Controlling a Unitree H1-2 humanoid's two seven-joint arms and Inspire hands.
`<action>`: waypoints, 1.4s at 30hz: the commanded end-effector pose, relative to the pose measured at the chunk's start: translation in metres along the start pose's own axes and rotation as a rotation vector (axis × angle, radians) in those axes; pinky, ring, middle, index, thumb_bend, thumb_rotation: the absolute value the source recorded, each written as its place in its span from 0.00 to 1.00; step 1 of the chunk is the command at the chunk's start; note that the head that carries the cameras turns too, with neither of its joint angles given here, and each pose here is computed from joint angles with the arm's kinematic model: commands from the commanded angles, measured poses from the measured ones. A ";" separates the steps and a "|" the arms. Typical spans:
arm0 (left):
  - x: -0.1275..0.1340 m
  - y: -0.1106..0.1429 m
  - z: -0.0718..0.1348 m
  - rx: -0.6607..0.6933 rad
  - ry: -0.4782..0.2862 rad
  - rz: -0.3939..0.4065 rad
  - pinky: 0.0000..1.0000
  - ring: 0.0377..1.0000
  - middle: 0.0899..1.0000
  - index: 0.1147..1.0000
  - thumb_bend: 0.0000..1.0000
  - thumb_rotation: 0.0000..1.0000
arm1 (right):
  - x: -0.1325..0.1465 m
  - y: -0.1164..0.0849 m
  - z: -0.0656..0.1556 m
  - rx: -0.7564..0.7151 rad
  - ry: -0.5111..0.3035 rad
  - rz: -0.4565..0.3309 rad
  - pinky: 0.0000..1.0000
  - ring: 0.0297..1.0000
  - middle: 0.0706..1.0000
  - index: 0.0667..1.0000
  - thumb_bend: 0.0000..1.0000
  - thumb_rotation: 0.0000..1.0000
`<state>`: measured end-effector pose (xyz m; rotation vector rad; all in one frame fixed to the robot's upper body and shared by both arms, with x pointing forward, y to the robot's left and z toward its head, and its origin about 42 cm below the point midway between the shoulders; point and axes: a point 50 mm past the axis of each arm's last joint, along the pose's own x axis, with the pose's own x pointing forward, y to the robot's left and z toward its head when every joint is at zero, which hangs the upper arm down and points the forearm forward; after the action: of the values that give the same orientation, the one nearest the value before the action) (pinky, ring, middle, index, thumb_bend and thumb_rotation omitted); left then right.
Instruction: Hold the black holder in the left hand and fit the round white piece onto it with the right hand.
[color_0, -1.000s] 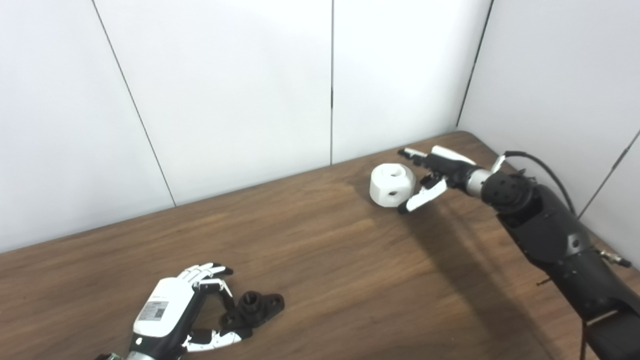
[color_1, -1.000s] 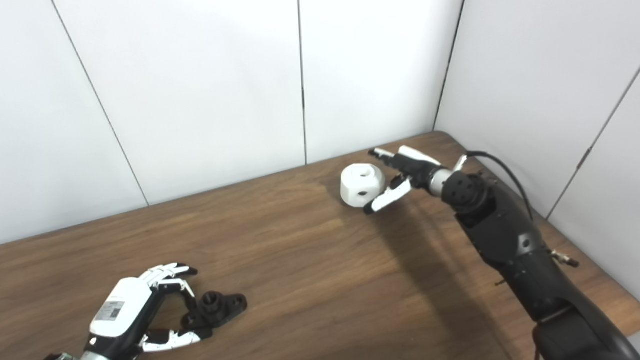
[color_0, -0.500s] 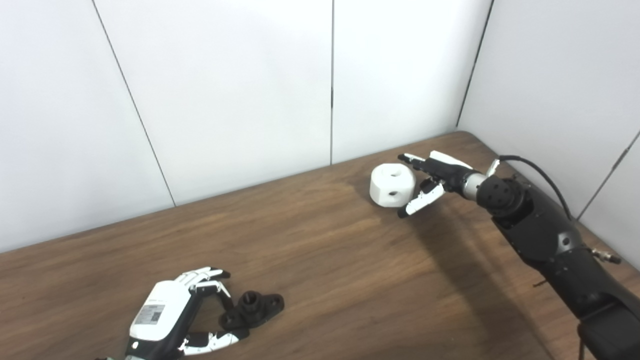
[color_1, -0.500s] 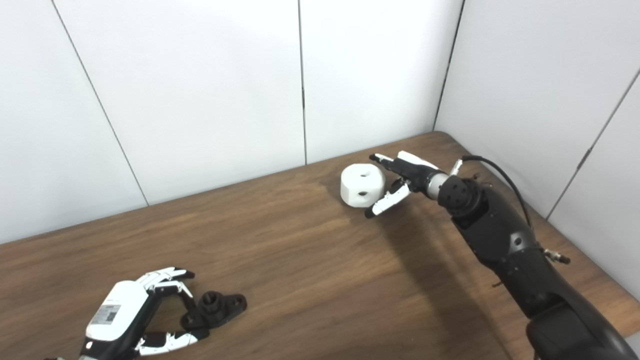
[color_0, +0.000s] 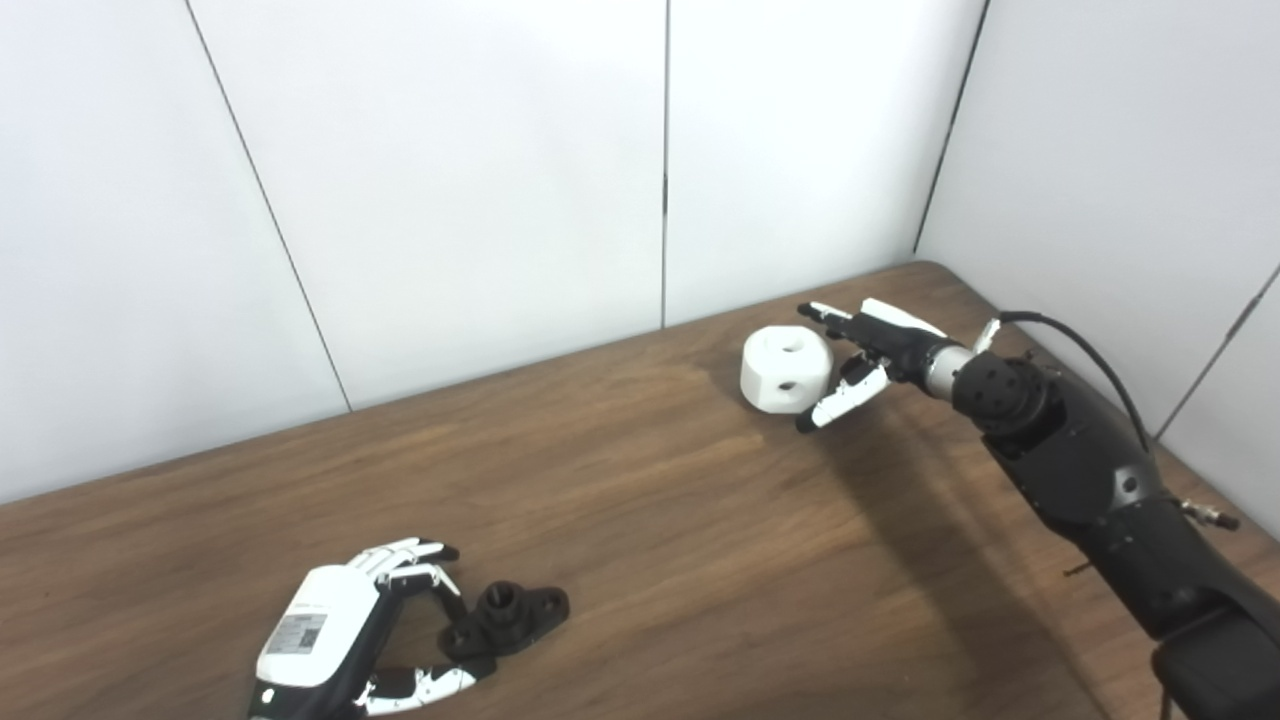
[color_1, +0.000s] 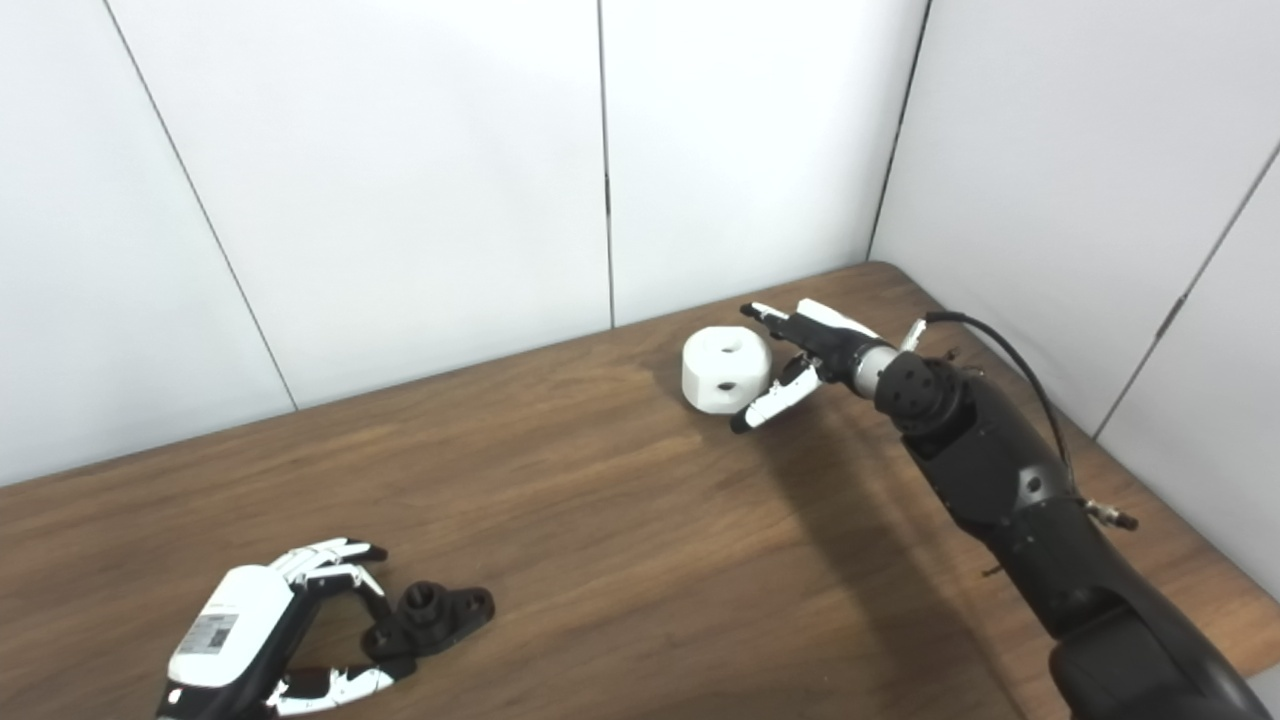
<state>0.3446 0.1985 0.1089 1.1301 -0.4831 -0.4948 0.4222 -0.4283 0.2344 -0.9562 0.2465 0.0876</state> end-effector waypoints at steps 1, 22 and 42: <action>-0.044 -0.033 -0.023 0.040 0.142 -0.185 0.79 0.81 0.76 0.42 0.52 0.05 | 0.001 -0.012 0.008 -0.005 -0.033 -0.057 0.76 0.96 1.00 0.99 0.95 0.27; -0.046 -0.035 -0.017 0.025 0.147 -0.192 0.81 0.83 0.77 0.42 0.52 0.05 | 0.017 0.000 0.023 -0.112 -0.090 -0.157 0.71 0.86 0.91 0.84 0.89 0.26; -0.050 -0.036 -0.017 0.013 0.149 -0.204 0.81 0.83 0.77 0.42 0.52 0.05 | 0.026 0.025 0.030 -0.251 -0.077 -0.254 0.63 0.74 0.78 0.64 0.82 0.15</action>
<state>0.3382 0.1997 0.1090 1.1258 -0.4642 -0.4883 0.4408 -0.3929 0.2093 -1.1935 0.1069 -0.0524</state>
